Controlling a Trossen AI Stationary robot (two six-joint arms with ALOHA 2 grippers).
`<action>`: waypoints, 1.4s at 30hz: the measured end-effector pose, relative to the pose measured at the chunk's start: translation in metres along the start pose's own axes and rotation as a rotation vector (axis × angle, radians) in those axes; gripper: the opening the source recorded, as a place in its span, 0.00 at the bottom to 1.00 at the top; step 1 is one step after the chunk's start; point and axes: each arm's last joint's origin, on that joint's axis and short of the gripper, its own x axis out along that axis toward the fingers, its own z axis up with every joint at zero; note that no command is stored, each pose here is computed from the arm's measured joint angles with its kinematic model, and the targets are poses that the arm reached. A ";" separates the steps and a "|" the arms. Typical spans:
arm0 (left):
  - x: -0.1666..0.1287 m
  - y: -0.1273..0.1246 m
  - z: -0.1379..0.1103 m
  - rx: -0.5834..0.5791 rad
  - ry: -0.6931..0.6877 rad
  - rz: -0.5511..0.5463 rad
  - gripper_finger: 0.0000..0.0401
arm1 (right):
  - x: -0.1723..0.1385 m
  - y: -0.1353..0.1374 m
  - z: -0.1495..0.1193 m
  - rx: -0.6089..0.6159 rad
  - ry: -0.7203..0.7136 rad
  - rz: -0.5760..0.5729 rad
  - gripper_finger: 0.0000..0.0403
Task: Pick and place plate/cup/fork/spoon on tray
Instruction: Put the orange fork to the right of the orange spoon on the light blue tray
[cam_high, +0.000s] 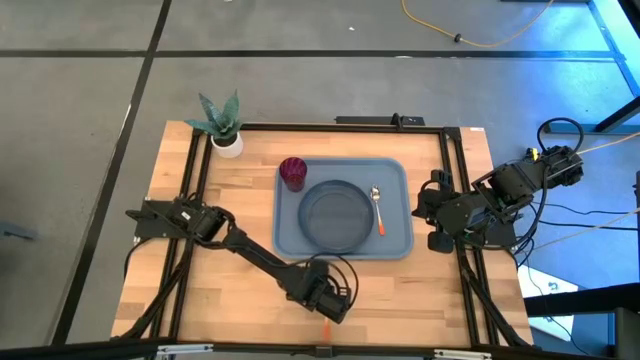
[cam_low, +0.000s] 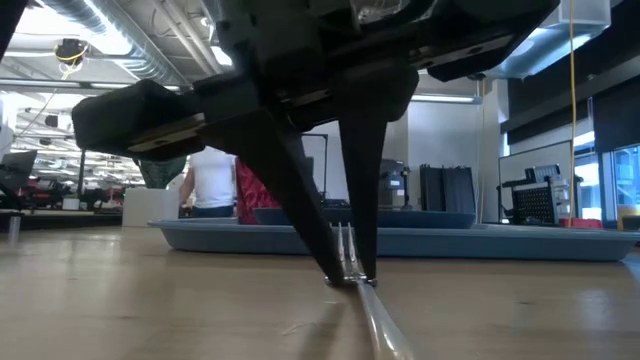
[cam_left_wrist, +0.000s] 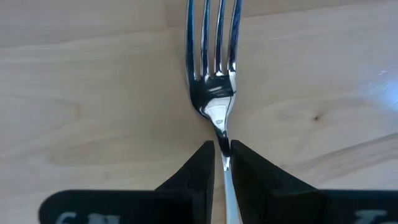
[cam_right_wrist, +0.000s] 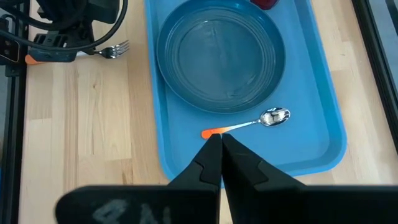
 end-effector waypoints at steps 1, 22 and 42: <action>0.000 0.000 0.000 0.000 0.001 0.000 0.11 | 0.000 0.000 0.000 0.000 0.000 0.000 0.03; 0.008 0.000 -0.001 -0.012 0.037 0.015 0.11 | 0.000 0.000 0.000 0.000 0.000 -0.001 0.03; 0.026 -0.007 0.010 0.065 0.096 -0.009 0.02 | 0.000 0.000 0.000 0.003 -0.001 -0.001 0.03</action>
